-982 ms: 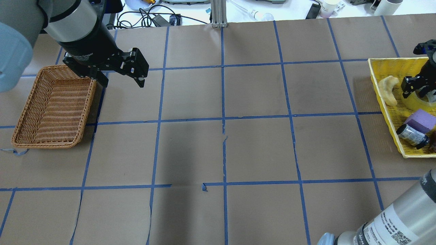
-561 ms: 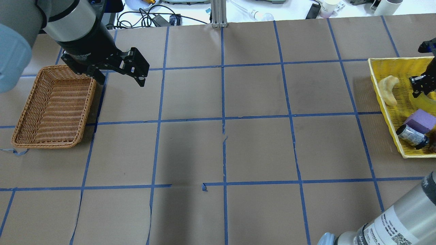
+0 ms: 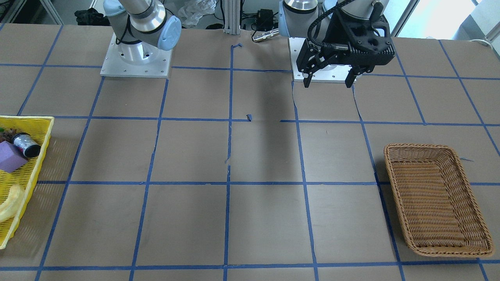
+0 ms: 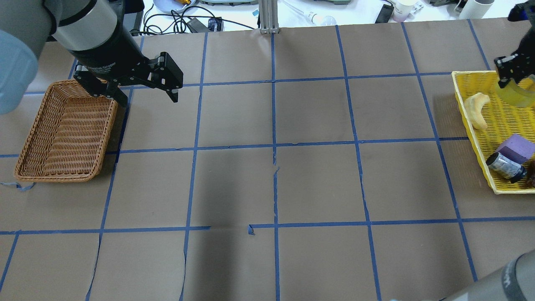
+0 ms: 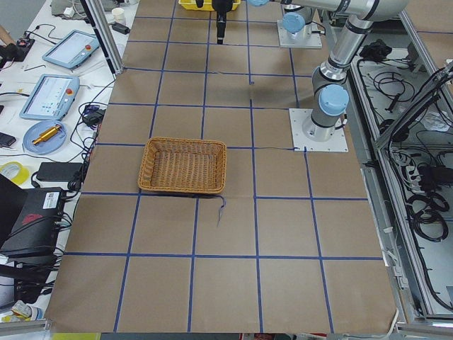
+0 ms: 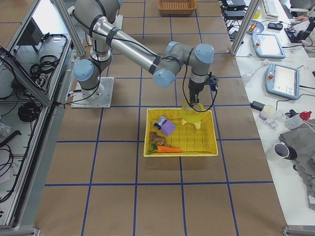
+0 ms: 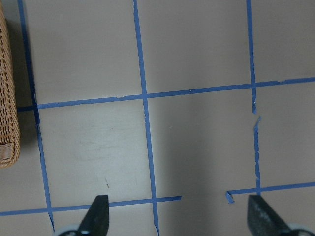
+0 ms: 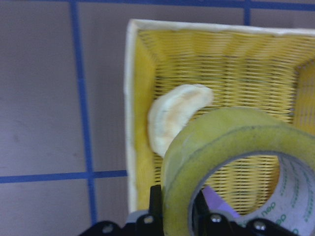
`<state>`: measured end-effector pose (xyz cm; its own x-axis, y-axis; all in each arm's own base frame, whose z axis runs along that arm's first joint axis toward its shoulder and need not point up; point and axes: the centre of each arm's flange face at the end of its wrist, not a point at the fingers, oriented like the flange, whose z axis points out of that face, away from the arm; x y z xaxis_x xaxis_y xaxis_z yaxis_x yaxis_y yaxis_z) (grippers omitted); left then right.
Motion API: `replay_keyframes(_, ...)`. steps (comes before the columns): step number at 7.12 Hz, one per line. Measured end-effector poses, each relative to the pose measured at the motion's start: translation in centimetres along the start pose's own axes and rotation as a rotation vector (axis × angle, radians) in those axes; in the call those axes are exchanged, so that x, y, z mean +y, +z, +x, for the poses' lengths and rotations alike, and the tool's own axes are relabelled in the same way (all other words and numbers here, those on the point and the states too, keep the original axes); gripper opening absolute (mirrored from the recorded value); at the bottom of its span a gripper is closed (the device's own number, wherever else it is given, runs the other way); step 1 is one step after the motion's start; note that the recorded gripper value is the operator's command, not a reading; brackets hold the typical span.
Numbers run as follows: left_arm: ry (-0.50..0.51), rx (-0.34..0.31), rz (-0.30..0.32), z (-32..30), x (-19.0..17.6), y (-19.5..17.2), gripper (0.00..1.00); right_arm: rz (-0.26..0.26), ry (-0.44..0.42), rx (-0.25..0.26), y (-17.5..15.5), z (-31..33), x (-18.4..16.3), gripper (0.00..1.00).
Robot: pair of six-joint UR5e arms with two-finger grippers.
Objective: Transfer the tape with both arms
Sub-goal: 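Lift the tape roll with the right gripper and carry it toward the table center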
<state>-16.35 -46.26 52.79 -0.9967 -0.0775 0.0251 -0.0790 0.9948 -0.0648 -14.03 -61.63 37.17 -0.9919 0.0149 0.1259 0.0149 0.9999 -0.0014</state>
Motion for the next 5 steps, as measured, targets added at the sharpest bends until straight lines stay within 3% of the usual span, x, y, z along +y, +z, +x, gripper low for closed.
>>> replay_keyframes(3, 0.017, 0.0, -0.001, 0.0, 0.1, 0.0, 1.0, 0.002, 0.149, -0.065, -3.3, -26.2, 0.4, 0.0)
replay_keyframes(5, 0.155, 0.002, 0.004, 0.0, -0.2, 0.2, 1.0, -0.002, 0.232, -0.093, -0.3, -40.8, 2.5, 0.0)
